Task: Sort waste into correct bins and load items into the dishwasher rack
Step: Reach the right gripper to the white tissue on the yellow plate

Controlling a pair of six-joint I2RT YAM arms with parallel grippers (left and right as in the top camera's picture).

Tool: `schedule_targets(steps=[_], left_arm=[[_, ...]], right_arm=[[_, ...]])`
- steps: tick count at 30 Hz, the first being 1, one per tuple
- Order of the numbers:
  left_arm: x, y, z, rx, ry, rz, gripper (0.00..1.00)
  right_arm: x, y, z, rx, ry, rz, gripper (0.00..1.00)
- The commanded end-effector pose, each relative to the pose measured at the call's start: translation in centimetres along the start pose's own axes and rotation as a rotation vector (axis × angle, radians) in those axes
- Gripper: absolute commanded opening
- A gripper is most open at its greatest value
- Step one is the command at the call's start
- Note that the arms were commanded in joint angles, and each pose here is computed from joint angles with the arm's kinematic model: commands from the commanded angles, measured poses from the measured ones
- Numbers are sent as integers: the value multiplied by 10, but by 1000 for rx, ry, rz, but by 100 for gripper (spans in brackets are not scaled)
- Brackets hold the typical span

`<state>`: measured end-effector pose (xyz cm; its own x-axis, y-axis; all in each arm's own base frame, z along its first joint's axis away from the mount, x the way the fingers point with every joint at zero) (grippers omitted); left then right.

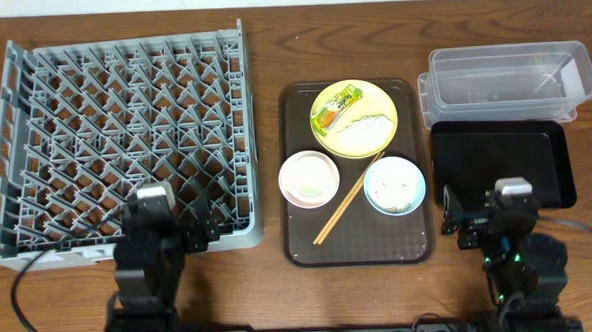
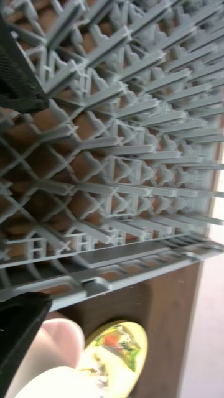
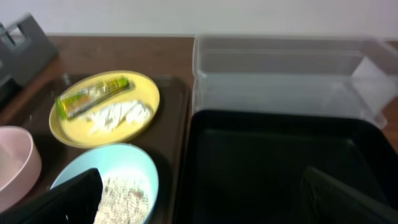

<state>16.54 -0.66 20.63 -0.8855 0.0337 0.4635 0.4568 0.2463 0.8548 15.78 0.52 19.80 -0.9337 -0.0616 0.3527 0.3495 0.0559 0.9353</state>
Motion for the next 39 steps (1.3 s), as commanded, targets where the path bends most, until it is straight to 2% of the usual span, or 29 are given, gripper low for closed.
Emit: schedule_targets(steps=[1, 8, 11, 13, 15, 18, 19, 20, 23, 24, 28, 33, 37, 39], left_arm=[[5, 24, -7, 3, 17, 55, 93], [11, 47, -13, 1, 75, 278, 93], [8, 47, -14, 2, 86, 317, 93], [7, 46, -13, 2, 90, 330, 93], [6, 46, -13, 2, 89, 331, 93], [7, 46, -13, 2, 88, 328, 93], [7, 46, -13, 2, 88, 328, 93], [7, 46, -14, 3, 86, 329, 93], [7, 46, -14, 5, 74, 332, 93], [7, 46, -14, 5, 74, 332, 93], [7, 46, -14, 5, 74, 331, 93], [6, 46, -15, 5, 74, 331, 93], [6, 46, -15, 5, 74, 331, 93], [6, 46, -15, 5, 74, 331, 93]], right_arm=[[0, 23, 0, -10, 4, 51, 99], [-24, 71, 4, -35, 103, 308, 99], [-41, 93, 2, -31, 114, 452, 99], [-56, 106, 0, -13, 125, 496, 99], [-72, 121, 3, -51, 162, 488, 99], [-96, 141, 16, -122, 339, 404, 99], [-102, 145, 19, -130, 381, 375, 87], [-110, 146, 21, -139, 391, 361, 84], [-135, 139, 31, -205, 345, 386, 77], [-143, 134, 36, -217, 332, 408, 71], [-171, 110, 62, -215, 321, 492, 61], [-200, 72, 90, -217, 231, 606, 61], [-216, 53, 104, -224, 173, 634, 59], [-223, 44, 112, -211, 176, 640, 55]])
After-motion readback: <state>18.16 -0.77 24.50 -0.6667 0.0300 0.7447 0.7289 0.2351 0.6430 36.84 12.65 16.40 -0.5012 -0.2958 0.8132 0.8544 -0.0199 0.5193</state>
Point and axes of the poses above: each gripper's point midway between its finger pads, its own x axis back along the fingers, its own z axis along the line the jaws close on, y = z × x, the point moved 9 cm from there along x, back along the fingers, and after that the axes turned 4 degrees about x, right-handed, at the moved point
